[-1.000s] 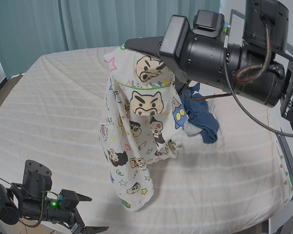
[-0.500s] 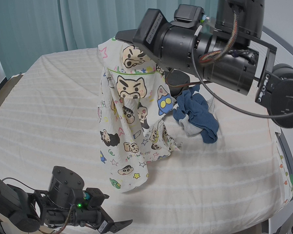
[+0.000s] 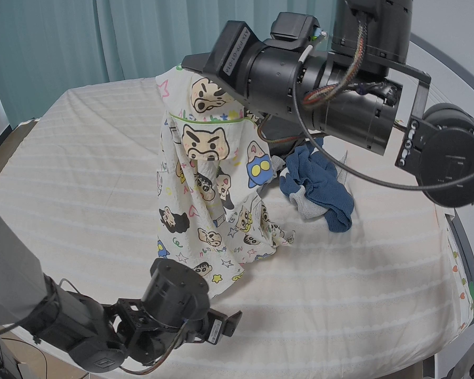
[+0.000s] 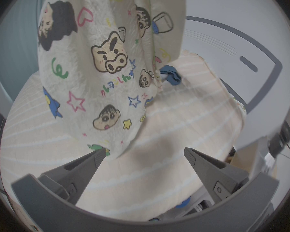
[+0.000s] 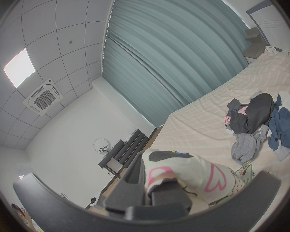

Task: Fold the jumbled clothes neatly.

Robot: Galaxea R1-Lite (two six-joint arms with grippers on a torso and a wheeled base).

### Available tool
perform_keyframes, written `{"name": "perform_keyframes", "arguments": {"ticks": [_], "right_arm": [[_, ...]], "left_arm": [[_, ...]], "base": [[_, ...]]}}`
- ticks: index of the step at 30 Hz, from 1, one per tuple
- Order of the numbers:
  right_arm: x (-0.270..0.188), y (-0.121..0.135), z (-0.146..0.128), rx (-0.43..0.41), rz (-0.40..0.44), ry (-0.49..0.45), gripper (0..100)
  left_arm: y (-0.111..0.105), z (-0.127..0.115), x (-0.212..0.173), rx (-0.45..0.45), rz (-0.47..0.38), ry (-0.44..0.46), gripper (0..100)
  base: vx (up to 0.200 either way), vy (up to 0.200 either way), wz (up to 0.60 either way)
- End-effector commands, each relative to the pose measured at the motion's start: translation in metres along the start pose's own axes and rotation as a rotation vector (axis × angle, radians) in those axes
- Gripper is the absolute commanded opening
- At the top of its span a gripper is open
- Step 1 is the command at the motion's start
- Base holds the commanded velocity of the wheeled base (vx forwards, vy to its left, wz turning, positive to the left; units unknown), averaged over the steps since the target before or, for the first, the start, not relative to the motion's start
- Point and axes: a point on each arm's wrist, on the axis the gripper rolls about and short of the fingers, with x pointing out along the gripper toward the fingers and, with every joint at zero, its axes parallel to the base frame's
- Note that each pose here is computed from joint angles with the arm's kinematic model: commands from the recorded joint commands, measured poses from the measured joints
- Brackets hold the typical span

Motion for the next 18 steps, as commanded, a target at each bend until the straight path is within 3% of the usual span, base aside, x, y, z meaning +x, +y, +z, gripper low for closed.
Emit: {"name": "perform_keyframes", "arguments": {"ticks": [1,6,9,18], "right_arm": [[-0.002,0.001,0.000,0.002,0.001,0.002,0],[-0.004,0.000,-0.003,0.003,-0.005,0.013,0],[-0.005,0.005,-0.004,0.006,0.009,0.017,0],[-0.009,0.023,-0.009,0.011,0.027,0.011,0]], "left_arm": [[-0.012,0.003,0.032,-0.016,0.062,0.031,100],[-0.016,0.009,0.043,-0.039,0.110,0.040,100],[-0.021,0.025,0.050,-0.117,0.148,0.027,100],[-0.025,0.043,0.063,-0.199,0.210,0.015,100]], "base": [[0.000,0.000,0.00],[0.000,0.000,0.00],[0.000,0.000,0.00],[0.000,0.000,0.00]]}}
